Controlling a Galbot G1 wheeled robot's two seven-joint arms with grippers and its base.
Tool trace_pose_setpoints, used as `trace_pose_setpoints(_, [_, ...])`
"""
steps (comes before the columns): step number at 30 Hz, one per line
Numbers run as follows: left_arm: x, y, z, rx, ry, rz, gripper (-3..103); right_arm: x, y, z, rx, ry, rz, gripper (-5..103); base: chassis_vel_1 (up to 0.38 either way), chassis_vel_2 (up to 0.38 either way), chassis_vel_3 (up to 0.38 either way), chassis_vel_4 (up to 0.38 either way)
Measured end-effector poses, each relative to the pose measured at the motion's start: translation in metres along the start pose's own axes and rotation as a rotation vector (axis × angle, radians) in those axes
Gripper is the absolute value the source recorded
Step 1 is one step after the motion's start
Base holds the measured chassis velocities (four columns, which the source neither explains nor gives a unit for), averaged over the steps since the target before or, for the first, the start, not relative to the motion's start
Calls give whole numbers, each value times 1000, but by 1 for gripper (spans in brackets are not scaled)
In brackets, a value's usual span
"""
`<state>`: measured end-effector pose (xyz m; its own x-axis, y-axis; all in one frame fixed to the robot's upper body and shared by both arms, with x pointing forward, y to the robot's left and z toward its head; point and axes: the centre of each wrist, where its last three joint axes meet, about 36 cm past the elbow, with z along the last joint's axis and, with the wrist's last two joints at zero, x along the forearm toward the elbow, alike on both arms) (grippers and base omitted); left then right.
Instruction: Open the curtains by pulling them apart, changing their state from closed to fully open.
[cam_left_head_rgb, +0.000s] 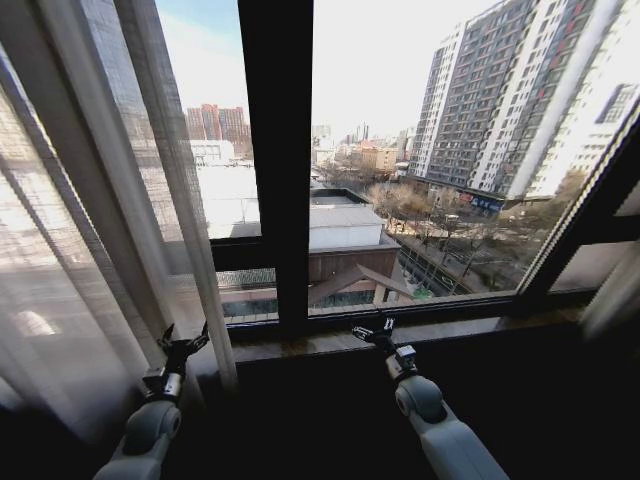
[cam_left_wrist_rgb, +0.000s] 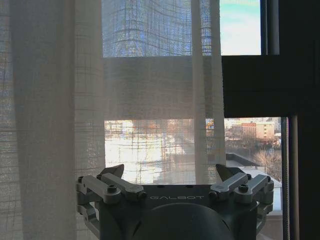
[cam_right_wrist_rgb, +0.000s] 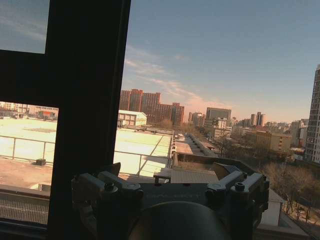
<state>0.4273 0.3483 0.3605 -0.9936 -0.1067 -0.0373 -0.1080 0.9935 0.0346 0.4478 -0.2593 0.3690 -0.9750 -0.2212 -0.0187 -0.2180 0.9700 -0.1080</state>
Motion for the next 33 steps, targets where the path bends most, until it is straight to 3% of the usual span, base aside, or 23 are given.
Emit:
trace_pose_setpoints(9, [-41,-31,-6,28,10,56,100,0,0,0,0,0,0,100,0,0,0,0])
trace_pose_setpoints(23, [-82,-11,-18,22,23,18,103,0,0,0,0,0,0,100,0,0,0,0])
trace_pose_setpoints(33, [-81,4,-16,28,6,22,70,0,0,0,0,0,0,100,0,0,0,0])
